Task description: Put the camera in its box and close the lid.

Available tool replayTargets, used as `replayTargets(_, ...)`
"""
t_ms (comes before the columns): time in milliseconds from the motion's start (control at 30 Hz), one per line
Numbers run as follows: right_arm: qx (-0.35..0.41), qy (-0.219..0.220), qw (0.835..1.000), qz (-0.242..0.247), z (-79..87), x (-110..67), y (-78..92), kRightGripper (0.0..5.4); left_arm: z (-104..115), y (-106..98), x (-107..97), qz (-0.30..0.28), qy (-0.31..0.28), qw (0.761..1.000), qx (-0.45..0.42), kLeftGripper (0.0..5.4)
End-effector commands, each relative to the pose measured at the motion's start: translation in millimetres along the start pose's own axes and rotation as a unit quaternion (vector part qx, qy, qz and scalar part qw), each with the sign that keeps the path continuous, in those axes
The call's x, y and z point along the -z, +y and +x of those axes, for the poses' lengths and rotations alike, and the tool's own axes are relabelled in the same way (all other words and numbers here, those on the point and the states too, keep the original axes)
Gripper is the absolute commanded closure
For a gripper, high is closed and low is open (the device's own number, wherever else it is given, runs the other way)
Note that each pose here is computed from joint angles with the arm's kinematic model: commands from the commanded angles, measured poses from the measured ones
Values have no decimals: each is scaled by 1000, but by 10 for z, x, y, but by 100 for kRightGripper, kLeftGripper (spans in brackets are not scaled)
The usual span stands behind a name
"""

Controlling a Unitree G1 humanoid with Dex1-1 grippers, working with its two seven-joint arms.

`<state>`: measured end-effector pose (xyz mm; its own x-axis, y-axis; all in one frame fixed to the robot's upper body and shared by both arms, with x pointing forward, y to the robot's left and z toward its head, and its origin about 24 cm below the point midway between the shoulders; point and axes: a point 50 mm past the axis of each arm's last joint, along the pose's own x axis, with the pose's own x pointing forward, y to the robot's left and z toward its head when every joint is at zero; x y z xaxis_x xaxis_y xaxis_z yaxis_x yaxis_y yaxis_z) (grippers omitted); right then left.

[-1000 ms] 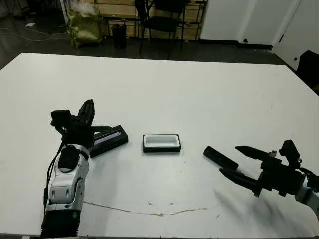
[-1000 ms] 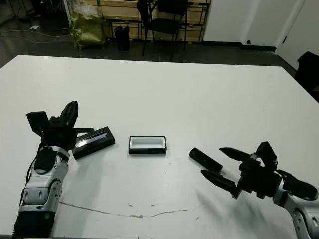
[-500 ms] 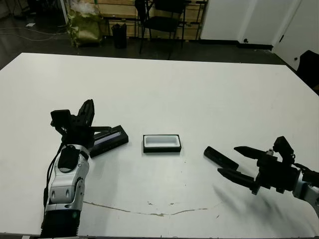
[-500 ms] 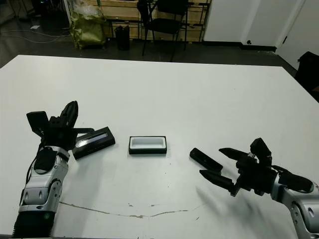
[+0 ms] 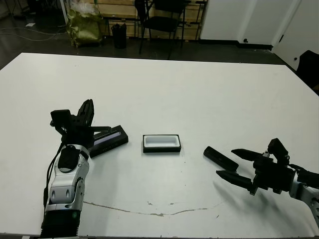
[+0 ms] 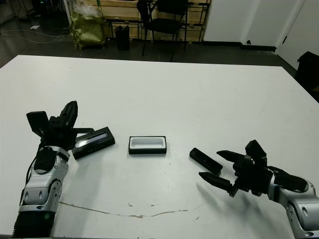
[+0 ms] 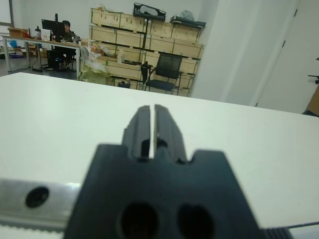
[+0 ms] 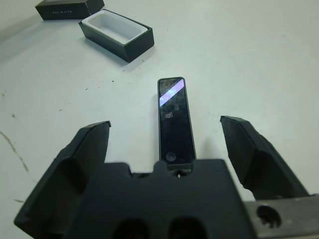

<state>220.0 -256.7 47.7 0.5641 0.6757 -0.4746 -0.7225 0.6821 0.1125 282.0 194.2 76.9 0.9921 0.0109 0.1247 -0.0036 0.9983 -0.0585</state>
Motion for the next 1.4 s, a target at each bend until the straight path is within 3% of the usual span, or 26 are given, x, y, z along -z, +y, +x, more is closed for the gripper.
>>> replayTargets(33,4,2,1000,11,31,48,-23,60,-25,23,53,-3,12,1000,-5,540)
replayTargets(267,6,5,1000,6,51,91,-22,212,-26,25,53,1,12,1000,-3,540)
replayTargets(400,4,1,1000,-2,57,104,-22,246,-25,28,54,1,13,1000,-3,540)
replayTargets(533,0,-5,1000,-1,66,126,-30,320,-25,27,54,-4,11,1000,-3,540)
replayTargets(667,-4,3,1000,0,75,150,-41,302,-30,27,50,5,13,1000,-5,540)
replayTargets(800,-9,7,1000,16,72,150,-45,243,-30,28,43,9,14,1000,-7,540)
replayTargets(933,-13,13,1000,5,73,140,-39,262,-30,28,49,8,13,1000,-8,540)
replayTargets(1100,-17,20,1000,11,87,192,-44,248,-29,29,48,8,15,1000,-8,540)
replayTargets(1200,-8,29,999,9,85,183,-38,276,-32,27,46,3,13,1000,-8,540)
replayTargets(1400,20,26,999,-5,100,214,-18,413,-31,29,46,8,12,1000,-9,540)
